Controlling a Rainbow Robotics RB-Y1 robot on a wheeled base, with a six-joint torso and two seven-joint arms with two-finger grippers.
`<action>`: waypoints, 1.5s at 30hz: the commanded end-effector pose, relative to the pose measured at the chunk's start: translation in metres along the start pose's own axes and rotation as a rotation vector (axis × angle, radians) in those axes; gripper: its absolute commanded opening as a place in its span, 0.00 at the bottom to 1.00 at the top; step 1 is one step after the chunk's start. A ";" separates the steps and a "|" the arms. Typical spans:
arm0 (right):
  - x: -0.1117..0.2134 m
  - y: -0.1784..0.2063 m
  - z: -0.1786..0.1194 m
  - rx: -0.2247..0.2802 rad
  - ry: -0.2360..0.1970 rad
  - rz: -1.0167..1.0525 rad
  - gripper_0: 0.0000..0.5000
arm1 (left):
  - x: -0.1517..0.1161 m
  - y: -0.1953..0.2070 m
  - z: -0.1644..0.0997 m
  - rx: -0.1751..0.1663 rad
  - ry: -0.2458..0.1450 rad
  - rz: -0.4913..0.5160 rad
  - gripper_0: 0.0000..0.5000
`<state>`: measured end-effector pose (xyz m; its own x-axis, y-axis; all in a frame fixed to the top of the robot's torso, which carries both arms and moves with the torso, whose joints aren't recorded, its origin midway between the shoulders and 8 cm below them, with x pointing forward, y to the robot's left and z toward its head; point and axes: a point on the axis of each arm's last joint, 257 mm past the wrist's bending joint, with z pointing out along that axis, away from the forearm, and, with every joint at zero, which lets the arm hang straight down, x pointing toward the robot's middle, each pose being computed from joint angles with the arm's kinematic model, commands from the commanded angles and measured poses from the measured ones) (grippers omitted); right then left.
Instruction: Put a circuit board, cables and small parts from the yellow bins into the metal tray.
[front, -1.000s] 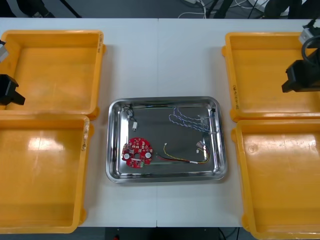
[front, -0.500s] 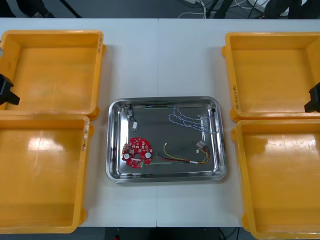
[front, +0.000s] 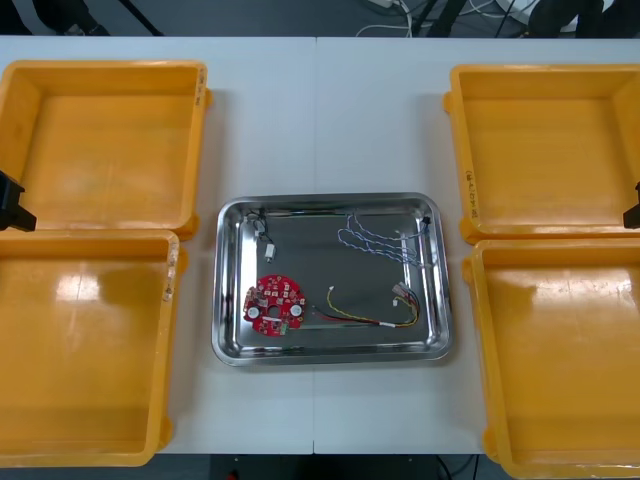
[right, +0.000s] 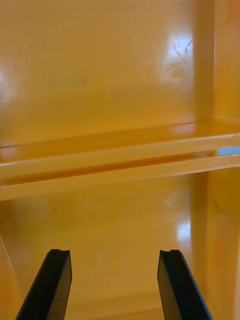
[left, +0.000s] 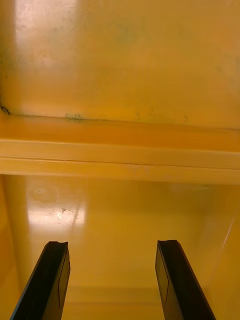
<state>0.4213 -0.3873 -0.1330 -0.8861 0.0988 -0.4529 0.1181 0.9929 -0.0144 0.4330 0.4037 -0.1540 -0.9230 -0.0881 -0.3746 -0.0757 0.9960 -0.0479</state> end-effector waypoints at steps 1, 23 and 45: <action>-0.017 -0.019 -0.019 0.036 -0.072 0.004 1.00 | -0.006 0.014 -0.023 -0.042 -0.044 -0.082 1.00; -0.015 -0.030 -0.013 0.032 -0.095 -0.045 1.00 | -0.006 0.015 -0.023 -0.049 -0.045 -0.070 1.00; 0.017 -0.031 -0.004 0.017 0.005 -0.041 1.00 | -0.006 0.015 -0.023 -0.049 -0.045 -0.070 1.00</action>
<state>0.4064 -0.3991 -0.1546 -0.8976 0.0993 -0.4295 0.1063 0.9943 0.0077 0.4326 0.4000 -0.1517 -0.9129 -0.1503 -0.3795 -0.1331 0.9885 -0.0712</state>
